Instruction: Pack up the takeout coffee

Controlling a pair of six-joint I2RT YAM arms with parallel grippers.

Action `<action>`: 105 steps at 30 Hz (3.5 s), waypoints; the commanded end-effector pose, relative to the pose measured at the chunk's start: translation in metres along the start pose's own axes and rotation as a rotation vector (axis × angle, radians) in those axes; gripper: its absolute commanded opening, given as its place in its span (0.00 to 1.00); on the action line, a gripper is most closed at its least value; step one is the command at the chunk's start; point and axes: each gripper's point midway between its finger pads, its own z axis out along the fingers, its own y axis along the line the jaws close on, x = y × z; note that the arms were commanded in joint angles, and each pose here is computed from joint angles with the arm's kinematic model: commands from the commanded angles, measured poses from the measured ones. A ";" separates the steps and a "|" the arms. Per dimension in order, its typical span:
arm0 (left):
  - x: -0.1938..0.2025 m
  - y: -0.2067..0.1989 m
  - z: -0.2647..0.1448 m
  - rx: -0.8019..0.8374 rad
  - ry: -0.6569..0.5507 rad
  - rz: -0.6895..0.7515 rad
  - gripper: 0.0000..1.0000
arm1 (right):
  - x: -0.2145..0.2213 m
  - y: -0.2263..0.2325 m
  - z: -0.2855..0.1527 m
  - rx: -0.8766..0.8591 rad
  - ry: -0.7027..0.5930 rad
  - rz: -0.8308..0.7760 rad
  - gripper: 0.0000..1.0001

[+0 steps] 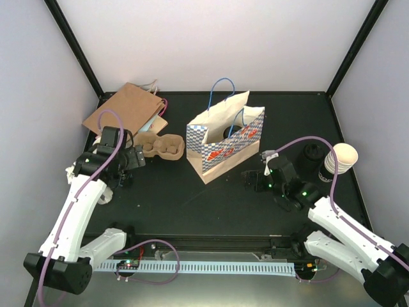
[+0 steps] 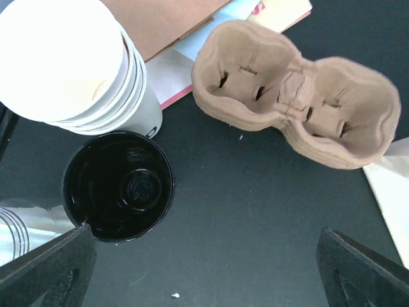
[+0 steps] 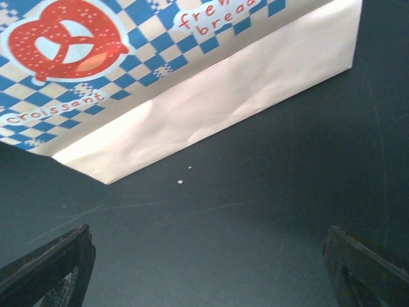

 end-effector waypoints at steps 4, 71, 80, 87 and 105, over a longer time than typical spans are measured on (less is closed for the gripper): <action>0.008 0.011 0.014 -0.087 0.065 -0.034 0.69 | -0.008 -0.019 0.008 0.103 -0.074 -0.024 1.00; 0.029 0.031 0.115 -0.222 0.270 -0.038 0.05 | 0.014 -0.016 0.015 0.010 -0.092 -0.019 1.00; 0.032 0.042 0.101 -0.272 0.257 -0.061 0.04 | 0.013 -0.016 0.015 0.010 -0.095 -0.018 1.00; 0.034 0.042 0.095 -0.283 0.254 -0.046 0.03 | 0.013 -0.017 0.016 0.012 -0.093 -0.018 1.00; 0.013 0.030 0.066 -0.241 0.199 -0.048 0.04 | 0.013 -0.016 0.017 0.008 -0.089 -0.019 1.00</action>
